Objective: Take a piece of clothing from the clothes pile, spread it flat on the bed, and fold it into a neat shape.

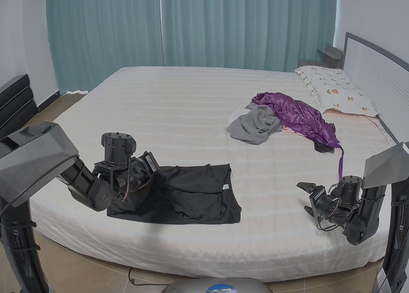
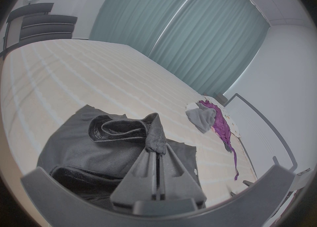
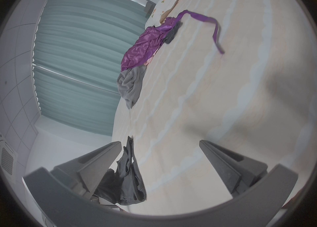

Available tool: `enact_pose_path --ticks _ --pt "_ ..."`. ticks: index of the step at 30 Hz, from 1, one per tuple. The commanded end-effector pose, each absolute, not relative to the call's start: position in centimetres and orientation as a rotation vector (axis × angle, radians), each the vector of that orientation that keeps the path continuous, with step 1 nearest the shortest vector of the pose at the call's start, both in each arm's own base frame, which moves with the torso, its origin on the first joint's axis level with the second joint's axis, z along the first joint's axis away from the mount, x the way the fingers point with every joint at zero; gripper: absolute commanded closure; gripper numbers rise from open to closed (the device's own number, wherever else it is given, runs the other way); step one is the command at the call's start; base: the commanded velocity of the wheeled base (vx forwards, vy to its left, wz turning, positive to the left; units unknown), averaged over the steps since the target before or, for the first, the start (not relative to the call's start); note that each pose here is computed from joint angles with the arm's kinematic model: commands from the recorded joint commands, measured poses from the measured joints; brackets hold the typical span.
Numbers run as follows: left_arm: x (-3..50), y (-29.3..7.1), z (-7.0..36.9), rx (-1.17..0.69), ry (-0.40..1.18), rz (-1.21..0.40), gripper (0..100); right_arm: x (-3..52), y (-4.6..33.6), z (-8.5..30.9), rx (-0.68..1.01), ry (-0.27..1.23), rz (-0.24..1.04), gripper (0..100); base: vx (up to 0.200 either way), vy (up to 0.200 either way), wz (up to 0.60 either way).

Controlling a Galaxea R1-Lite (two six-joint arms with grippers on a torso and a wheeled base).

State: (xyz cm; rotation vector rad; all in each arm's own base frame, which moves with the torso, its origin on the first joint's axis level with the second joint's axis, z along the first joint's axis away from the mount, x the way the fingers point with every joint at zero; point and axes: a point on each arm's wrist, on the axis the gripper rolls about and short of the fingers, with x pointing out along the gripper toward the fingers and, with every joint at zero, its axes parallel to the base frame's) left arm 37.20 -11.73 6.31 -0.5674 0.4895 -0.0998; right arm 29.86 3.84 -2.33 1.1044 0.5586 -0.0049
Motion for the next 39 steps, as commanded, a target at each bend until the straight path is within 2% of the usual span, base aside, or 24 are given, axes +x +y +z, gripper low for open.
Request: enact_pose_path --ticks 1,12,24,25,34,39 --pt "37.6 -13.3 6.8 -0.564 0.485 -0.137 100 29.8 3.8 -2.4 1.104 0.562 -0.007 0 0.000 -0.200 0.00" --pt "38.0 -17.3 4.8 -0.525 0.549 -0.194 100 29.8 3.9 -2.5 1.103 0.564 -0.007 0 0.000 -0.200 0.00" --pt "38.2 -19.9 1.5 -0.468 0.595 -0.145 100 29.8 3.9 -2.5 1.103 0.566 -0.008 0 0.000 0.000 0.00" --pt "38.2 -19.9 1.5 -0.466 0.592 -0.138 0 29.8 3.9 -2.5 1.103 0.566 -0.008 0 0.000 0.000 0.00" --pt "37.7 -19.5 1.4 -0.459 0.602 -0.120 0 29.8 3.9 -2.5 1.103 0.566 -0.008 0 0.000 0.000 0.00" --pt "36.7 -18.7 4.0 -0.486 0.568 -0.126 0 29.8 3.9 -2.5 1.103 0.566 -0.008 0 0.000 0.000 0.00"
